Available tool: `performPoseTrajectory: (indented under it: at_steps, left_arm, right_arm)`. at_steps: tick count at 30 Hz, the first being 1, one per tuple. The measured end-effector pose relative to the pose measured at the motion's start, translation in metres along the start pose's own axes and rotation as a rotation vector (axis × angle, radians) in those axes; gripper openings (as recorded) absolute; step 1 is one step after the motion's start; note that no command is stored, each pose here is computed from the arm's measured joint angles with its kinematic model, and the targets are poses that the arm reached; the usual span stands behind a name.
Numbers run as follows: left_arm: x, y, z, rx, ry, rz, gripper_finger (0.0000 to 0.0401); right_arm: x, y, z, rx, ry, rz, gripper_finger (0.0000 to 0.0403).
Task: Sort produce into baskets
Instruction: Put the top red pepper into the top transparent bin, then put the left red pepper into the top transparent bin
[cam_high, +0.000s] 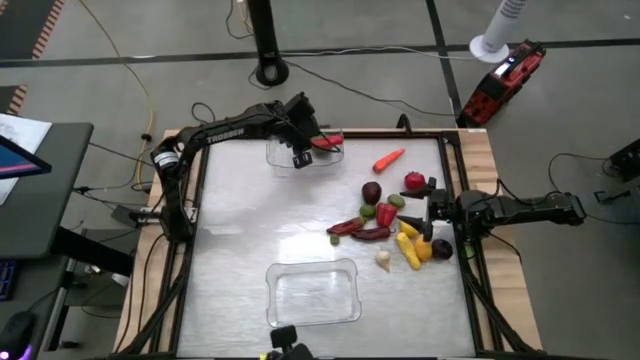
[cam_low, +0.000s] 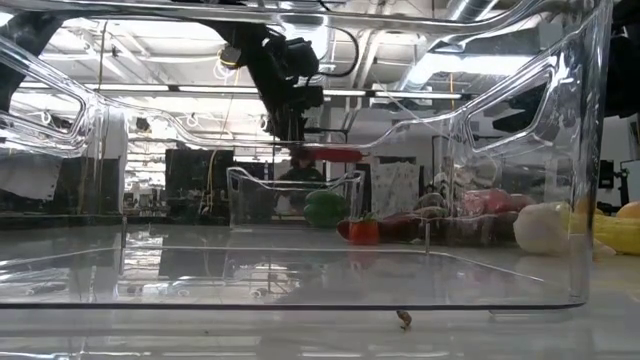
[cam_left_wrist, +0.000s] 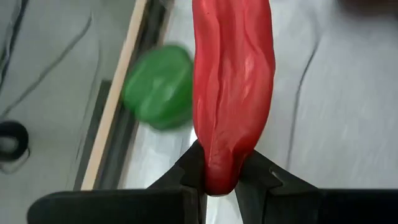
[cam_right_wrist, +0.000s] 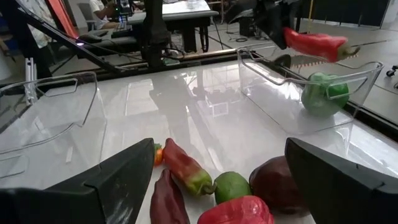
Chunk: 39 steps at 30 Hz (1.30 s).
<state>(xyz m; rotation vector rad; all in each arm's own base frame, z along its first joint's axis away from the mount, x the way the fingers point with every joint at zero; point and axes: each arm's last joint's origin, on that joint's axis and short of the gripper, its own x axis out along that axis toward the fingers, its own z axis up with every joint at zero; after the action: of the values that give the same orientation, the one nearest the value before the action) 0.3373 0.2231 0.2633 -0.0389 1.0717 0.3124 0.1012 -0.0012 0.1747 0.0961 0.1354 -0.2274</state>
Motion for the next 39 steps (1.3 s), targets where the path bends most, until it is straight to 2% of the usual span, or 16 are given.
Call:
performPoseTrajectory:
  at_steps: [5, 7, 14, 18, 23, 32, 34, 39]
  left_arm:
    - [-0.001, 0.014, -0.013, -0.068, 0.071, -0.018, 0.0044]
    - [-0.001, 0.017, -0.014, -0.092, 0.075, -0.015, 0.0057]
    - [-0.001, 0.013, -0.015, -0.082, 0.120, 0.046, 0.0171]
    - [-0.002, 0.006, -0.011, -0.048, 0.106, 0.019, 0.0234]
    - [-0.006, -0.026, 0.006, 0.041, 0.053, -0.017, 0.0265]
    - [-0.012, -0.124, 0.035, 0.298, -0.092, -0.070, 0.0254]
    - [-0.014, -0.139, 0.040, 0.289, -0.142, -0.110, 0.0251]
    - [-0.014, -0.161, 0.048, 0.179, -0.253, -0.198, 0.0242]
  right_arm:
    - [0.000, 0.000, 0.000, 0.011, 0.000, 0.000, 0.0385]
    - [0.000, 0.000, 0.000, 0.010, 0.000, 0.000, 0.0385]
    - [0.000, 0.000, 0.000, 0.019, -0.002, 0.000, 0.0385]
    - [0.000, 0.000, 0.000, 0.019, -0.003, 0.000, 0.0385]
    - [0.000, 0.000, 0.000, 0.019, -0.006, 0.000, 0.0385]
    - [0.000, 0.000, 0.001, 0.002, -0.010, 0.000, 0.0385]
    - [0.000, 0.000, 0.001, 0.002, -0.011, 0.000, 0.0385]
    - [0.000, 0.000, 0.002, 0.012, -0.017, 0.001, 0.0385]
